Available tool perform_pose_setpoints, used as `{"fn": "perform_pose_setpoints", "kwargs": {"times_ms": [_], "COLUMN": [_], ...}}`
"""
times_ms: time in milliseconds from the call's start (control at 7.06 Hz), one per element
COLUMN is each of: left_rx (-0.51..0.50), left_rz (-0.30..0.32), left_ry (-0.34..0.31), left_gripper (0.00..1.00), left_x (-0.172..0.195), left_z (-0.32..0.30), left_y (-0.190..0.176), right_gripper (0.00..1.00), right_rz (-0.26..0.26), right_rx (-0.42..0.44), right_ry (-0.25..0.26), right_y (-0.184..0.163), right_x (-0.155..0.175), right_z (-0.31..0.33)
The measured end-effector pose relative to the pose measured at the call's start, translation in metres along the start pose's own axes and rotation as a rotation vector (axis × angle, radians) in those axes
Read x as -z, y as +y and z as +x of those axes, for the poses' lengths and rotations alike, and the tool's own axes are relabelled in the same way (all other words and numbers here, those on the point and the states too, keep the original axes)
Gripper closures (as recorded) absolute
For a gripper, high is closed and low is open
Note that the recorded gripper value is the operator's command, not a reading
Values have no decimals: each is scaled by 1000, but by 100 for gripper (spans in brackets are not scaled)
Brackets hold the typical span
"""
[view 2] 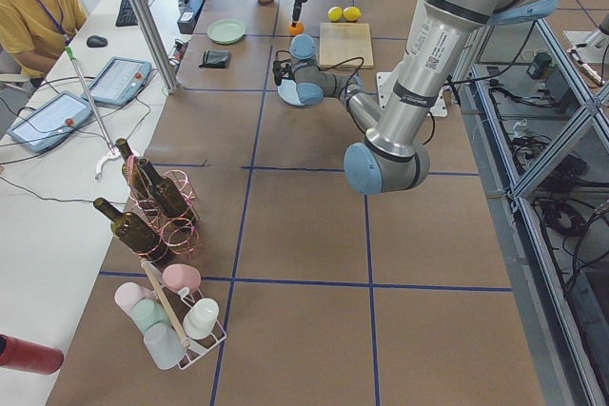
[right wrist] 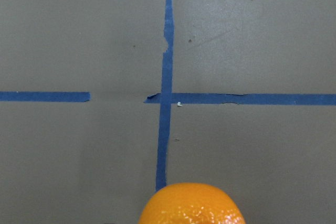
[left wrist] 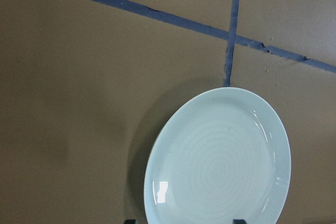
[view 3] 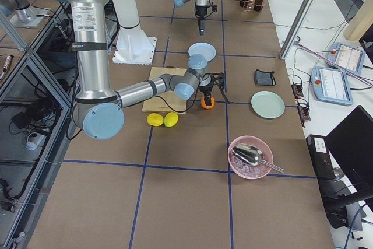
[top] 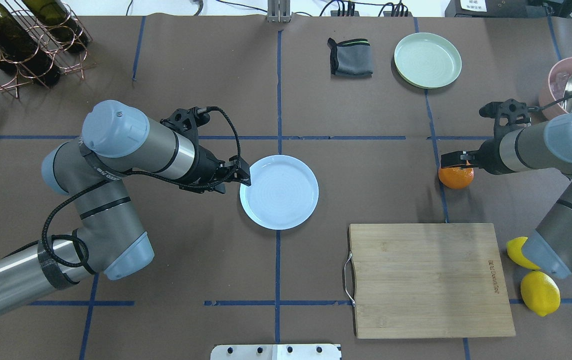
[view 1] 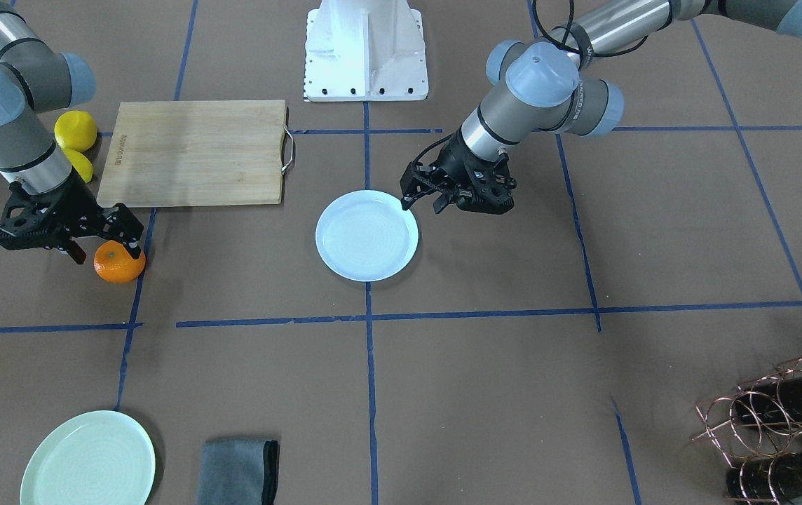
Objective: Pick orange to plate
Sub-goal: 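Grasp the orange with the right gripper while the left gripper holds the plate, then lift the orange with the right gripper and carry it over the plate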
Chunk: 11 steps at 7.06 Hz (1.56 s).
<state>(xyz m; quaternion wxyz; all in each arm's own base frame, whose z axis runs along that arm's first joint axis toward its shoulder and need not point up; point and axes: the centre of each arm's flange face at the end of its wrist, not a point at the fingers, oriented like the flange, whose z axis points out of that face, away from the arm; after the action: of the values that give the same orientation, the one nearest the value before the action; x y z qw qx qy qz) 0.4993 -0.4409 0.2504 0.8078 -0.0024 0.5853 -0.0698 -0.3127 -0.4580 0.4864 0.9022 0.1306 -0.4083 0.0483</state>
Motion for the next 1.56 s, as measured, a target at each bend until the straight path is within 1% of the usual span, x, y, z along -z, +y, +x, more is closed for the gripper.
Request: {"fn": "perform_pose_setpoints", "kwargs": {"times_ms": [566,708,991,1133,1274,1416,1558], "left_rx": [13,15,16,17,15,11,2], "left_rz": [8,9,13,14,15,18,26], "left_ry": [1,4,7,7,9,21,43], "left_gripper": [31,31,31,31,30,30,30], "left_x": [1,3,5,5,6,11,26], "left_z": [0,0,1,1,2,6,12], "left_y": [0,1,1,1,2,2,3], "right_gripper": [0,13,94,100,100,100,100], "right_rz": [-19,-28,-35,-36,-33,-19,-1], "right_rx": [24,28,32,33,35,38,31], "right_ry": [26,33,38,38,32,4,-34], "right_y": [14,18,20,19,18,13,4], "right_x": [-21,-26,-32,-32,-30,-19,-6], "right_z": [-7,-6,-6,-6,-8,-21,-47]}}
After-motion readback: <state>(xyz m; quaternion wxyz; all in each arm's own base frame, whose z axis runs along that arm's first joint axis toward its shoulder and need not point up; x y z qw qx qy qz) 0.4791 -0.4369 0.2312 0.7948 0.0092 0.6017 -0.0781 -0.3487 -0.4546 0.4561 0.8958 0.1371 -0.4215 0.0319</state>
